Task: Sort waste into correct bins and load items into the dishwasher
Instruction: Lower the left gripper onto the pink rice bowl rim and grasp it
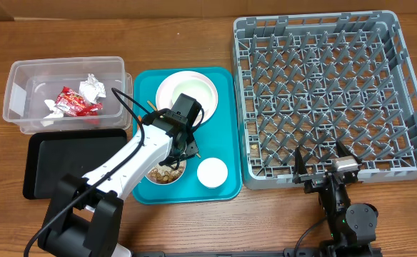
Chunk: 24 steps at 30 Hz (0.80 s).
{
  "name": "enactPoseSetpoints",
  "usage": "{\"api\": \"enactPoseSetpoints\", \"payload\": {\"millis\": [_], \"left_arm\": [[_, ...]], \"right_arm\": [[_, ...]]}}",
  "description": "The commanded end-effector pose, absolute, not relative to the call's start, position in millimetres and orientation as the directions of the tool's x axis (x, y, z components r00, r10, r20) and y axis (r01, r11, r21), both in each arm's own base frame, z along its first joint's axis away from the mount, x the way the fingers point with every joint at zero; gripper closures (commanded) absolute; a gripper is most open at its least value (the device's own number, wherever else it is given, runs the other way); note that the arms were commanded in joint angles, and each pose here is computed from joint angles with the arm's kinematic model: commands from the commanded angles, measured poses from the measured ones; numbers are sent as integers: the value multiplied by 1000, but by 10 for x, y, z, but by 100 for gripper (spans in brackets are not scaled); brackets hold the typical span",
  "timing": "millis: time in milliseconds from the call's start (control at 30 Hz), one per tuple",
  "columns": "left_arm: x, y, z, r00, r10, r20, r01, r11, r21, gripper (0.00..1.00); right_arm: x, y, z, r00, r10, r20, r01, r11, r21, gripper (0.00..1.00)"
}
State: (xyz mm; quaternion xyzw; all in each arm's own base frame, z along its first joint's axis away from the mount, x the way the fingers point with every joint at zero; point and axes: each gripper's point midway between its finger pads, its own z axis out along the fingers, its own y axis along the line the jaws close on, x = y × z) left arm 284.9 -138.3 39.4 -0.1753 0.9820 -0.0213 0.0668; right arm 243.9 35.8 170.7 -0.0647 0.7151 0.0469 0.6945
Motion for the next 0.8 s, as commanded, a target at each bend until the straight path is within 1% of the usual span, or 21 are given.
{"api": "enactPoseSetpoints", "payload": {"millis": [0, 200, 633, 767], "left_arm": [[2774, -1433, 347, -942, -325, -82, -319, 944, -80, 65], [2739, -1497, 342, -947, -314, -64, -307, 947, -95, 66], [2652, -1486, 334, -952, -302, -42, -299, 952, -71, 66], [2647, -1501, 334, -955, -295, -42, -292, 954, -72, 68]], "right_arm": [[2441, 348, 1691, -22, -31, -999, -153, 988, -27, 0], [2441, 348, 1691, -22, -31, -999, -153, 988, -27, 0], [2441, 348, 1691, -22, -31, -999, -153, 988, -27, 0], [2441, 348, 1691, -22, -31, -999, -153, 988, -27, 0]]}}
